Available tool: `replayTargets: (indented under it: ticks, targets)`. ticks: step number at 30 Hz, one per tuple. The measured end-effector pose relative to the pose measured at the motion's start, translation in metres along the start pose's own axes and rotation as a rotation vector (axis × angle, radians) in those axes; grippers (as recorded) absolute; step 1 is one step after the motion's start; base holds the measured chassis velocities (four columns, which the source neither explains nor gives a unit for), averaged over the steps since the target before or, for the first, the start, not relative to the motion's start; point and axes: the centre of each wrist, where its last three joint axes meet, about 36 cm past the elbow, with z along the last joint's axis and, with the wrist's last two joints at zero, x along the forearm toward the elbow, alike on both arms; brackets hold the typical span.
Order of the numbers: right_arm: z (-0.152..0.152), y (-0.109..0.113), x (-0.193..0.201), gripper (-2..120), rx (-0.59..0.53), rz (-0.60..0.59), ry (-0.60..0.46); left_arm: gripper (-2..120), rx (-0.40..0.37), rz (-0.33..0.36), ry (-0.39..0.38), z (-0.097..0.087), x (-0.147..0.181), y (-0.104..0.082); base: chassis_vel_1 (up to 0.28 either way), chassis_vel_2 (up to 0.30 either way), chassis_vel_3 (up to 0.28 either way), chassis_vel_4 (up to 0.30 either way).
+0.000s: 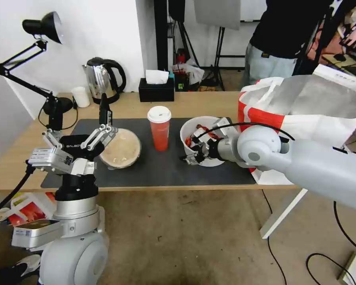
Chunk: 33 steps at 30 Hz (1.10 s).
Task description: Pick up the trash from the table and place it into the takeout bag.
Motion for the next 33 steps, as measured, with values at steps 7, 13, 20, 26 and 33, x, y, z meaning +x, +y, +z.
replayTargets:
  ticks: [7,13,20,26,33]
  targets:
    - [0.000,0.007,0.007,11,0.005,-0.004,-0.004,100,0.002,0.002,-0.005,-0.004,0.001,-0.001,0.000,0.000,0.000,0.000]
    - [-0.001,0.013,0.013,0,0.005,-0.007,-0.009,100,0.001,0.001,0.001,-0.005,0.002,-0.001,0.000,0.000,0.000,0.000]
    - [0.000,0.016,0.014,0,0.004,-0.009,-0.007,100,0.000,0.003,0.001,-0.005,0.002,-0.001,0.000,0.000,0.000,0.000]
    - [0.001,0.015,0.013,0,0.002,-0.010,-0.006,100,-0.004,0.007,0.002,-0.006,0.002,0.000,0.000,0.000,0.000,0.000]
    - [-0.007,0.011,0.018,0,0.030,-0.010,-0.019,100,-0.003,0.008,-0.003,-0.006,0.001,0.000,0.000,0.000,0.000,0.000]
